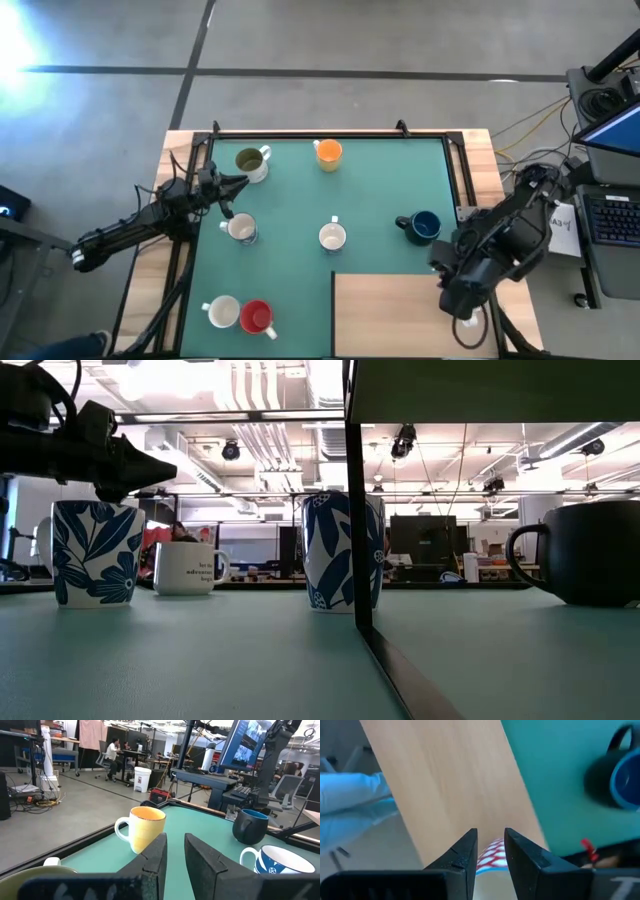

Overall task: Place coffee mugs
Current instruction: Put the red patterned mug on the shelf

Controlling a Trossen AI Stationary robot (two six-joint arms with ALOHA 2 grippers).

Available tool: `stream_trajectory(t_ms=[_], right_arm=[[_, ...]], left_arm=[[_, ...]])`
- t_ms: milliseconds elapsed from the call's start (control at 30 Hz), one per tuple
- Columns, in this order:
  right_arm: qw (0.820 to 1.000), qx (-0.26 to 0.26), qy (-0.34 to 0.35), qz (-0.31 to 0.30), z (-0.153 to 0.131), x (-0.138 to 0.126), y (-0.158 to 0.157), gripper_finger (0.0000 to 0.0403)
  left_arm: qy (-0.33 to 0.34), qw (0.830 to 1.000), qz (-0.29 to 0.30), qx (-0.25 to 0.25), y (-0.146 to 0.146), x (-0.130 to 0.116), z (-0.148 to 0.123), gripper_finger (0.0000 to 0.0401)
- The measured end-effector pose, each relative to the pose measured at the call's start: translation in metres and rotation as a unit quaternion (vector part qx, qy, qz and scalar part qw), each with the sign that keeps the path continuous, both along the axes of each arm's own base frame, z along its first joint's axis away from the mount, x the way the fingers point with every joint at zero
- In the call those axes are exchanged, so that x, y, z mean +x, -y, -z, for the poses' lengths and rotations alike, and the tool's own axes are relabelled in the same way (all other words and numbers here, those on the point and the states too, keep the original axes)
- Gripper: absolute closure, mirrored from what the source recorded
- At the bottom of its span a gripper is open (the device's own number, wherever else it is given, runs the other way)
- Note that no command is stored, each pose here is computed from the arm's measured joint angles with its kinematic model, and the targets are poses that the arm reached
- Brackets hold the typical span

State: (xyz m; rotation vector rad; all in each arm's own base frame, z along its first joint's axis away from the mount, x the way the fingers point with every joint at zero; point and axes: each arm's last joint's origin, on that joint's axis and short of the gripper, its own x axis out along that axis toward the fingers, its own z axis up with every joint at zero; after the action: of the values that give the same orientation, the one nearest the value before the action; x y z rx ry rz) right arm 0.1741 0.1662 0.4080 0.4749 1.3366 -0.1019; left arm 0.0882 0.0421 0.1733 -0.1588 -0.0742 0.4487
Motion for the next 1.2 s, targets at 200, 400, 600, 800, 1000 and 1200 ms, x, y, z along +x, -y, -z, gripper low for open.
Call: stream_trajectory(t_ms=[200,400,600,800,1000,1200], right_arm=[[0.990,-0.027,0.034,-0.134,-0.004,-0.002,0.006,0.0319],[0.965,-0.051,0.071,-0.248,-0.010,-0.009,0.012,0.0320],[0.932,-0.074,0.098,-0.340,-0.013,-0.013,0.015,0.0320],[0.919,-0.083,0.104,-0.372,-0.012,-0.013,0.015,0.0322],[0.910,-0.057,0.071,-0.404,0.000,-0.013,0.011,0.0323],[0.895,-0.044,0.059,-0.439,0.006,-0.020,0.007,0.0325]], left_arm=[[0.000,1.000,0.000,0.000,0.000,0.000,0.000,0.0352],[0.000,1.000,0.000,0.000,0.000,0.000,0.000,0.0352],[0.000,1.000,0.000,0.000,0.000,0.000,0.000,0.0352],[0.000,1.000,0.000,0.000,0.000,0.000,0.000,0.0352],[0.000,1.000,0.000,0.000,0.000,0.000,0.000,0.0352],[0.000,1.000,0.000,0.000,0.000,0.000,0.000,0.0352]])
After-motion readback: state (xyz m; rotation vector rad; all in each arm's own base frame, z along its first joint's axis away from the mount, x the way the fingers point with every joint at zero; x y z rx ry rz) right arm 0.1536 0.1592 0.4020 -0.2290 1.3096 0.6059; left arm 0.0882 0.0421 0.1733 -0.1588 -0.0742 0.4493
